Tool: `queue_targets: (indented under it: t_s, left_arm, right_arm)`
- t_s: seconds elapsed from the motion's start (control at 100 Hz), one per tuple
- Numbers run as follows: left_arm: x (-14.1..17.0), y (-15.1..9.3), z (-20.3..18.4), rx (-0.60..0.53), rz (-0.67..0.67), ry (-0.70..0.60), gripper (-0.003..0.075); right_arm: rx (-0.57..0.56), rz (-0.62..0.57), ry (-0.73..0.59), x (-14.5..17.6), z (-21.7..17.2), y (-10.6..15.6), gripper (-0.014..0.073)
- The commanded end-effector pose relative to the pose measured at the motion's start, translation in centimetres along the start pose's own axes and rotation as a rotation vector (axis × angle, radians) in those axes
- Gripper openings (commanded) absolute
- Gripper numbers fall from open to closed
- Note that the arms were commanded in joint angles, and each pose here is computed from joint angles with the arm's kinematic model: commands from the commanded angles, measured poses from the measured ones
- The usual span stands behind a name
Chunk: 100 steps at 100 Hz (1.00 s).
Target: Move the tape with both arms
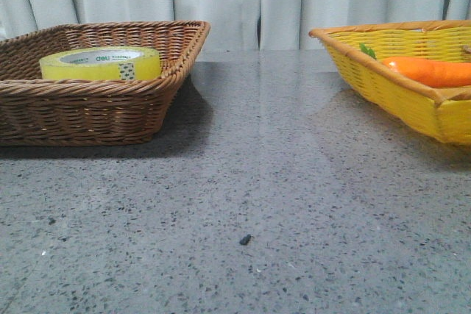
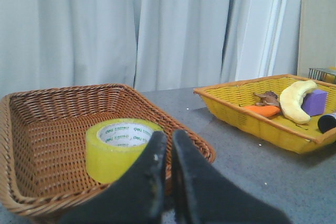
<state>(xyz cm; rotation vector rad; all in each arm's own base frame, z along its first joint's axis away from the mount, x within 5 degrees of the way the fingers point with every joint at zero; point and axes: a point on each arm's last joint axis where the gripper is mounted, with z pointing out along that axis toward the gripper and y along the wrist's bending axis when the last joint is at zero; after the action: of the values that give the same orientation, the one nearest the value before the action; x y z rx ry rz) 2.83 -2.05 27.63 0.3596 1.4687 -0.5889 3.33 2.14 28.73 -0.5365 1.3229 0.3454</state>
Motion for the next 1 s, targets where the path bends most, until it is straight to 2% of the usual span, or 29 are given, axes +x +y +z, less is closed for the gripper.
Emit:
queue_targets:
  t_s: [0.0,0.4,0.57,0.69,0.92,0.99]
  left_arm:
    - [-1.4,-0.2,-0.6,0.019,-0.022,-0.114,-0.0021]
    - [-1.4,-0.2,-0.5,0.018,-0.024,-0.106,-0.0021]
    - [0.1,0.1,0.0,-0.001,-0.008,-0.086,-0.0021]
    - [1.7,0.7,0.4,-0.087,0.075,-0.080,-0.0021]
    - [5.7,2.5,1.0,-0.304,0.101,-0.137,-0.0021]
    - [6.2,2.8,0.9,-0.375,0.093,-0.059,-0.0021]
  right_arm:
    - [0.013,-0.012,-0.095,-1.5,0.0,-0.2,-0.0074]
    - [0.013,-0.012,-0.095,-1.5,0.0,-0.2,-0.0074]
    - [0.013,-0.012,-0.095,-1.5,0.0,-0.2,-0.0074]
    - [0.013,-0.012,-0.095,-1.5,0.0,-0.2,-0.0074]
    - [0.013,-0.012,-0.095,-1.5,0.0,-0.2,-0.0074]
    - [0.013,-0.012,-0.095,-1.5,0.0,-0.2,-0.0074]
